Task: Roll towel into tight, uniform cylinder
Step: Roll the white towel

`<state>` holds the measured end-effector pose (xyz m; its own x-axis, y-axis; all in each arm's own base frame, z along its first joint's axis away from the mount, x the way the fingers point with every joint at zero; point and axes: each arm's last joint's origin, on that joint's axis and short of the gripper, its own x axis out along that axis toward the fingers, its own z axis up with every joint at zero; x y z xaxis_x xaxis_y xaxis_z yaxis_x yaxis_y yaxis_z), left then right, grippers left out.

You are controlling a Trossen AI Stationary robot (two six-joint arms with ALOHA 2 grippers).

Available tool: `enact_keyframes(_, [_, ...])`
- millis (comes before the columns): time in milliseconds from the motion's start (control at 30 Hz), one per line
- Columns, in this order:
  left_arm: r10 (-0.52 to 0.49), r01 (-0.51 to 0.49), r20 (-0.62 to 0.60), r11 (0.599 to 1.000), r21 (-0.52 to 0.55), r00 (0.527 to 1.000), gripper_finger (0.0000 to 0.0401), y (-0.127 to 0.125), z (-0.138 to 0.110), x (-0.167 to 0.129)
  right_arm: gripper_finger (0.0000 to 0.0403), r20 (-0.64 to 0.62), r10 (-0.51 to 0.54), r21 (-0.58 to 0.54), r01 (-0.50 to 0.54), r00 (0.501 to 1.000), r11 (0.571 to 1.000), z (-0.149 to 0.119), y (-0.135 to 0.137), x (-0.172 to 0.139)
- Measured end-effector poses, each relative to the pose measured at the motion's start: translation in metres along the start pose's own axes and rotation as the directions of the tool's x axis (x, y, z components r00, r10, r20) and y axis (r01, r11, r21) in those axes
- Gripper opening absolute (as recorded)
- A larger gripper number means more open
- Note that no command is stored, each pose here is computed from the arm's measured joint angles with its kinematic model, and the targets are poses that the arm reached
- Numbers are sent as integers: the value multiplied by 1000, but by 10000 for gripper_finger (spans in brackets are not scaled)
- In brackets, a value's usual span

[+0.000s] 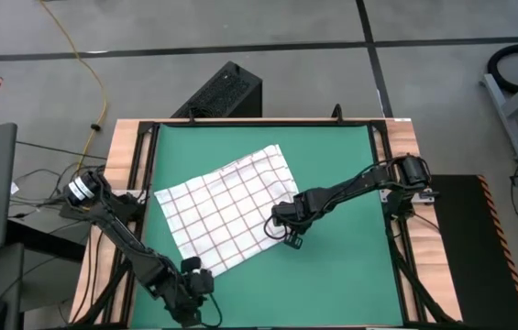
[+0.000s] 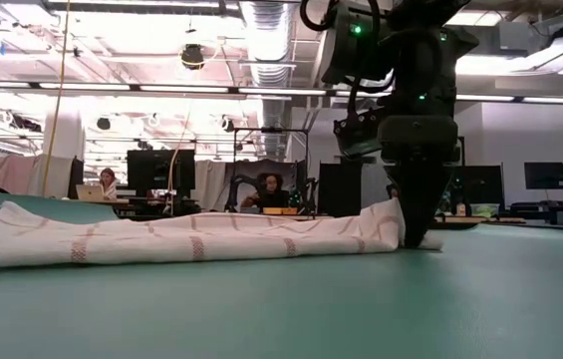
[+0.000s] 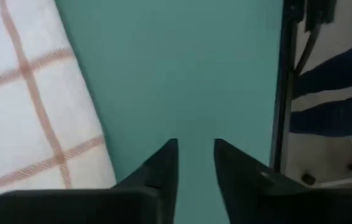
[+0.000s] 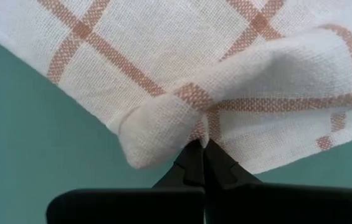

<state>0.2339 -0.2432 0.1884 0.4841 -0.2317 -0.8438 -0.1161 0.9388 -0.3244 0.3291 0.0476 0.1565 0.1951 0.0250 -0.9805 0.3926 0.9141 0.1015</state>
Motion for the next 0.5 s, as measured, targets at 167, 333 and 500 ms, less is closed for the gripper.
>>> enact_keyframes(167, [61,-61,-29,998,9,998,155,6,7,-4,4,9,3,-7,-3,1000,1000,1,0,0])
enact_keyframes(333, [229,-242,-121,965,-106,966,189,21,-4,7,5,33,17,31,-18,999,999,4,0,0])
enact_keyframes(500, [253,-260,-92,963,-67,963,183,20,-7,13,5,35,20,40,-22,999,999,5,-1,0])
